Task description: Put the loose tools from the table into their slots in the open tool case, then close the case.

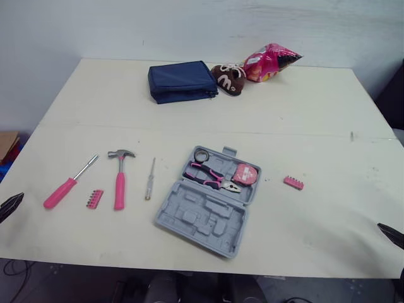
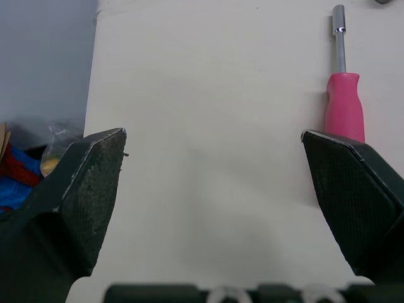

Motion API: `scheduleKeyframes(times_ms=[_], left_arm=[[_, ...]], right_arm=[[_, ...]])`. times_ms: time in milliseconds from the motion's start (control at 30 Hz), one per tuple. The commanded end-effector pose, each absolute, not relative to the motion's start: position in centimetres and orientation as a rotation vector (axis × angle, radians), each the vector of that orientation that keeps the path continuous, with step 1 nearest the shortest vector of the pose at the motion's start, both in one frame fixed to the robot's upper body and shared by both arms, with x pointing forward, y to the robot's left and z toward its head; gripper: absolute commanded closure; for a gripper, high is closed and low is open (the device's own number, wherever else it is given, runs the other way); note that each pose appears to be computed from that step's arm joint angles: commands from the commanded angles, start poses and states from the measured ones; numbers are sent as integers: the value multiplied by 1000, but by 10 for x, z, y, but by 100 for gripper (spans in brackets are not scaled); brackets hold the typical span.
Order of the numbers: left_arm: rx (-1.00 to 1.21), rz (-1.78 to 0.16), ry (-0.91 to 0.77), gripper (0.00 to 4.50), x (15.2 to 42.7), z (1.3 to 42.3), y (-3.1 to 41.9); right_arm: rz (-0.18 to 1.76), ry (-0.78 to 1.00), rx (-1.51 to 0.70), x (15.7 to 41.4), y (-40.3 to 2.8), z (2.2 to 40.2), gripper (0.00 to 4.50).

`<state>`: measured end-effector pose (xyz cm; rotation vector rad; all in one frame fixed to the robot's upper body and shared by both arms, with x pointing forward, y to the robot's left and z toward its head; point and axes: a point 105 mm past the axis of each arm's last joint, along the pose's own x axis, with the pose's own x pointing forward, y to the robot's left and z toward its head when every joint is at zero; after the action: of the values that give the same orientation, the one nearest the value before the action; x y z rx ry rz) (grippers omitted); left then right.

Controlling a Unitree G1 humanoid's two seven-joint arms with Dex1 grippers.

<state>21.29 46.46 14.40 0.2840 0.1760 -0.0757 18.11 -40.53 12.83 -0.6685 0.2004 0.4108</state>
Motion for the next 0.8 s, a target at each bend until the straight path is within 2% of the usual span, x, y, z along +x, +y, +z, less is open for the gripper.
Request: scheduleKeyframes(times_ms=[33, 167, 267, 367, 500, 600, 633, 667, 733, 800], left_arm=[[264, -104, 118, 0, 218, 155, 455], [172, -303, 36, 0, 244, 167, 398], [227, -399, 14, 0, 260, 177, 359], [295, -578, 14, 0, 272, 178, 306], [354, -699, 13, 0, 285, 179, 265], [374, -849, 15, 71, 296, 171, 221], [406, -889, 26, 139, 300, 166, 209], [437, -911, 50, 166, 304, 160, 202], [477, -943, 74, 253, 309, 152, 195], [492, -958, 87, 354, 319, 147, 186]], right_arm=[[404, 165, -648, 185, -406, 133, 5], [484, 99, -549, 198, -380, 129, 5], [553, 65, -527, 202, -360, 129, 5], [637, 29, -499, 207, -332, 127, 5], [758, 32, -468, 209, -292, 119, 5], [817, 74, -474, 213, -260, 106, 74], [838, 92, -475, 213, -249, 102, 146], [858, 119, -472, 213, -240, 97, 175], [878, 125, -498, 216, -227, 95, 268], [874, 128, -481, 222, -211, 94, 382]])
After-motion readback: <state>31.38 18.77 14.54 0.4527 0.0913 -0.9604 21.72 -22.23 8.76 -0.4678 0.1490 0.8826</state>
